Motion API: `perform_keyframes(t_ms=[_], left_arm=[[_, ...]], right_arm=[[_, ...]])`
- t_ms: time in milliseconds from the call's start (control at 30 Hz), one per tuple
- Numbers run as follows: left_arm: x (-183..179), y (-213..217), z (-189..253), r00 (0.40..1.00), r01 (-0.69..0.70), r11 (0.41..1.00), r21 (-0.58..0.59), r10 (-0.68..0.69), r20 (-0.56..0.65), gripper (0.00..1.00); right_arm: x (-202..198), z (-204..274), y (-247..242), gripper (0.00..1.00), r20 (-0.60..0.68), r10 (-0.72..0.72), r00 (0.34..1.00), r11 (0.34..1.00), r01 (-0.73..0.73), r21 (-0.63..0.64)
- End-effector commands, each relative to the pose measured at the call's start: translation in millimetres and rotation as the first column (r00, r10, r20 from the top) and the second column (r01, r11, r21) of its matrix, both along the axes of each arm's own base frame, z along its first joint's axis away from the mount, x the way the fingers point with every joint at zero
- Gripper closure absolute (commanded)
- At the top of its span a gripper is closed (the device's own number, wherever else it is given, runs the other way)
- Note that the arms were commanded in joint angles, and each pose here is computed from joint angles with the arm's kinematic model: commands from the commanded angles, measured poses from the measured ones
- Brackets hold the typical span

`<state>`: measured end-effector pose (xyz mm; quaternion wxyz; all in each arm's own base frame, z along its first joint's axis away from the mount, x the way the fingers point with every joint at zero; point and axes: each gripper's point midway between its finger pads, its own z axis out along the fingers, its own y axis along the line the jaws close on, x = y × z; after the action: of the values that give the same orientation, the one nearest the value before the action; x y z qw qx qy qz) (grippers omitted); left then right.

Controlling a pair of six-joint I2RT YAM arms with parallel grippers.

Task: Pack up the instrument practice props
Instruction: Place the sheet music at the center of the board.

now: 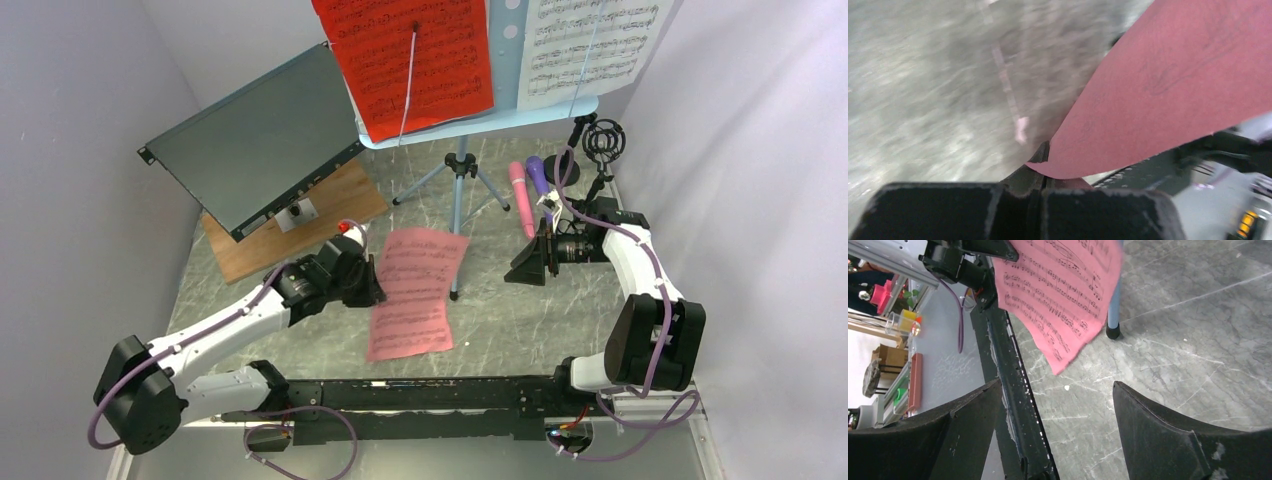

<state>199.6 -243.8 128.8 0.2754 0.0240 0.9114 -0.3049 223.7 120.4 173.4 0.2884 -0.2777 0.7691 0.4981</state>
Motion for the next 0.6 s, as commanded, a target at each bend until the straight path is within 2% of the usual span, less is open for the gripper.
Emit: perform_keyframes(t_ms=[0,200,400,500,567], left_arm=[[-7.0,70.9,-43.6,0.992,-0.086,0.926,0.367,0.115,-0.059,1.00],[22.3,109.7,-60.4,0.971,-0.207,0.808,0.552,0.240,0.012,1.00],[54.4,148.1,-50.0,0.921,-0.369,0.615,0.697,0.344,0.184,0.99],[65.4,153.7,-43.5,0.906,-0.401,0.561,0.725,0.360,0.223,0.85],[69.7,148.4,-41.8,0.916,-0.380,0.566,0.731,0.342,0.211,0.60]], right_arm=[[2.9,3.1,-0.6,0.16,0.078,0.012,0.997,1.000,-0.011,-0.018],[2.9,2.6,-1.2,0.16,0.083,0.013,0.996,1.000,-0.011,-0.026],[2.9,2.1,-1.6,0.15,0.081,0.012,0.997,1.000,-0.010,-0.029],[3.3,2.1,-1.6,0.15,0.082,0.013,0.997,1.000,-0.010,-0.028],[3.1,2.0,-1.5,0.15,0.080,0.013,0.997,1.000,-0.011,-0.027]])
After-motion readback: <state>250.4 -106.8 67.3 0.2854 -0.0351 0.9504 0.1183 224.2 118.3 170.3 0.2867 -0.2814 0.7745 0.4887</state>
